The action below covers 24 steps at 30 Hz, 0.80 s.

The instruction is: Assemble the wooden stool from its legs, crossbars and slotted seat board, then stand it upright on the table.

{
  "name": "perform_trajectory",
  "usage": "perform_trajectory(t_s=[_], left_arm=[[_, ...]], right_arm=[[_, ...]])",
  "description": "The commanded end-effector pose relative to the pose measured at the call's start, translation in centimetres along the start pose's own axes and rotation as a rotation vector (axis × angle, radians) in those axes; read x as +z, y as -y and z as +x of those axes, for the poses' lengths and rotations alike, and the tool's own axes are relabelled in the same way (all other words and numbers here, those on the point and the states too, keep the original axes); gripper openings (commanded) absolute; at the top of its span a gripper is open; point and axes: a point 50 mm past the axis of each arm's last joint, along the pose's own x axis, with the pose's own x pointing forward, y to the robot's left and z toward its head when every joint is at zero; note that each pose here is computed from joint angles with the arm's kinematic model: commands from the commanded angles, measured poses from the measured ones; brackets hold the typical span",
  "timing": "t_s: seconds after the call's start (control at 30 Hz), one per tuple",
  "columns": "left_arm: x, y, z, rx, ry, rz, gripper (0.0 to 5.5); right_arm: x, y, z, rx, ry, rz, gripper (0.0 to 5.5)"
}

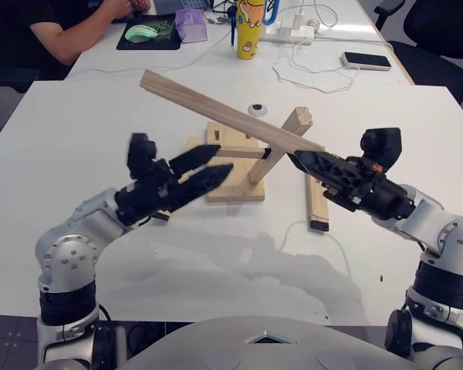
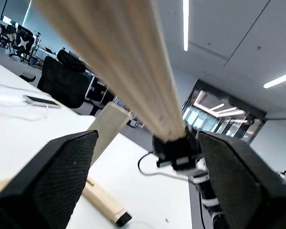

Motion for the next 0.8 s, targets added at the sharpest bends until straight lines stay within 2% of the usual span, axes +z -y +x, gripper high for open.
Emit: perform_trajectory(t_s=[0.03,0.13,0.4,0.8], left_arm=[[1.5,0.1,0.1,0.004,0.087,-0.035,3.89],[1.7,-0.2,-0.1,0.024,0.094,-0.059,3.89],[0.1,-1.2,-0.1,0.033,-0.023,-0.159,3.89],[0.7,-1.2,0.4,-0.015,0.008,-0.221,3.89]], right_arm=[[-0.3,0.3,-0.7,0.004,0.006,0.031,2.05],[-0.7,0.4,-1.1,0.011,-0.015,0.05,2.05],[-0.2,0.2,-0.8,0.045,0.026,0.014,2.05],[-0.7,0.2,-0.2,0.084,-0.041,0.014,2.05]])
